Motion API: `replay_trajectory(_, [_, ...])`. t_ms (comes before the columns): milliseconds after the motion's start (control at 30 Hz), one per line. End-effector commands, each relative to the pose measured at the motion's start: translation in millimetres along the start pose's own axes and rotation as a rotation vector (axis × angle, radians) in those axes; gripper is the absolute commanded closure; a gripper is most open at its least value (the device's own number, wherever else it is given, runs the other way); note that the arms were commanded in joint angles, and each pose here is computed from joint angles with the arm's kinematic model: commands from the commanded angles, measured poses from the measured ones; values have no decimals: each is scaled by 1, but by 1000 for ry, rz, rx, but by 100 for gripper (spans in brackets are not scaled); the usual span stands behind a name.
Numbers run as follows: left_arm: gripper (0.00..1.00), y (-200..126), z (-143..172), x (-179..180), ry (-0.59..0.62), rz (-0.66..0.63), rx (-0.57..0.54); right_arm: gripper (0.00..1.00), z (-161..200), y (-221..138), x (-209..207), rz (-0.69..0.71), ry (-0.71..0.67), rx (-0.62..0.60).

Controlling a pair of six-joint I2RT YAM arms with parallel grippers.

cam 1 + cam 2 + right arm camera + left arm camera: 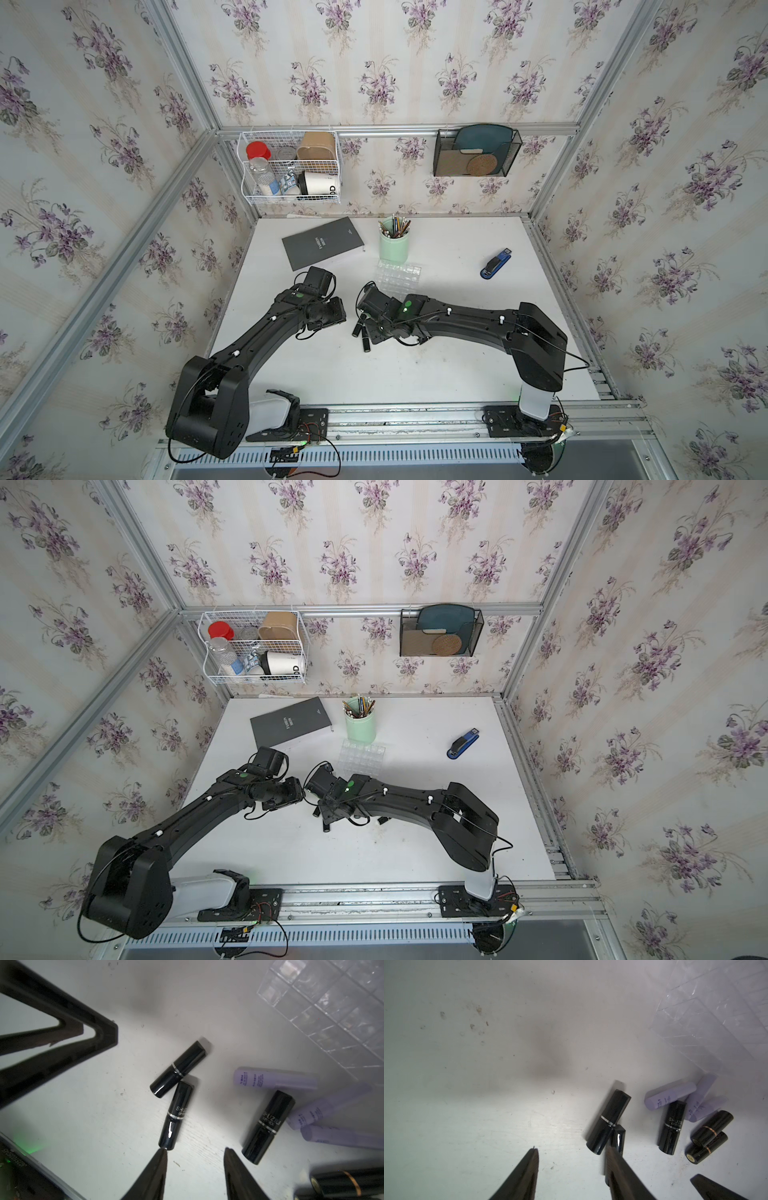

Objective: Arrange the lipsticks in the organizer
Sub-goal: Pick up the lipstick at the center of the board.

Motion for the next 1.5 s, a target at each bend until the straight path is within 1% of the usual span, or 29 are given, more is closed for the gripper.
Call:
replay_trajectory(0, [44,-3,-4,-9,-1,63,-6,52,3,-2,-18,108,32,15])
replay_trajectory(100, [43,-3,0,-26,69,155,4,59,2,-7,-48,146,97,20])
replay_trajectory(167, [41,-3,7,-41,159,165,-3,65,0,-13,-66,124,152,7])
replay_trajectory(200, [40,-3,11,-46,198,144,3,66,-1,-17,-72,108,172,-5])
replay_trajectory(267, [38,2,15,-48,220,114,28,67,-1,-18,-78,118,175,-4])
replay_trajectory(333, [37,4,15,-55,242,136,22,66,3,-13,-83,162,161,30])
replay_trajectory(433, [36,7,17,-85,332,200,17,66,6,-10,-91,165,178,29])
replay_trajectory(567, [34,28,32,-111,486,227,117,66,1,-21,-112,130,248,-19])
replay_trajectory(633, [34,34,36,-113,595,203,126,66,3,-25,-123,123,277,-33])
replay_trajectory(700, [35,40,36,-110,682,152,111,66,6,-28,-131,107,303,-48])
replay_trajectory(767, [38,46,33,-109,739,117,106,66,8,-28,-137,91,324,-55])
replay_trajectory(933, [40,58,30,-117,805,108,129,66,6,-27,-139,56,327,-62])
replay_trajectory(1000, [42,64,28,-115,828,76,145,66,6,-26,-139,52,320,-66])
replay_trajectory(1067, [44,69,27,-114,842,53,166,66,6,-26,-141,49,321,-69])
replay_trajectory(1167, [44,75,27,-116,859,50,191,67,8,-24,-144,40,324,-68])
replay_trajectory(1200, [47,77,26,-117,866,43,194,67,8,-24,-145,37,327,-71])
replay_trajectory(1300, [50,82,24,-115,889,13,210,67,8,-24,-148,28,332,-75])
replay_trajectory(1467, [52,85,28,-117,912,24,230,67,8,-23,-149,17,334,-77])
Point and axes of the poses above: each gripper's point midway between its finger pads, its own y axis out along the fingers, its own x axis along the line the jaws close on, z = x × y, the point moved 5 cm from there along -y, back along the fingers, and after that the axes turned 6 degrees about -y, right-handed, at the moved point
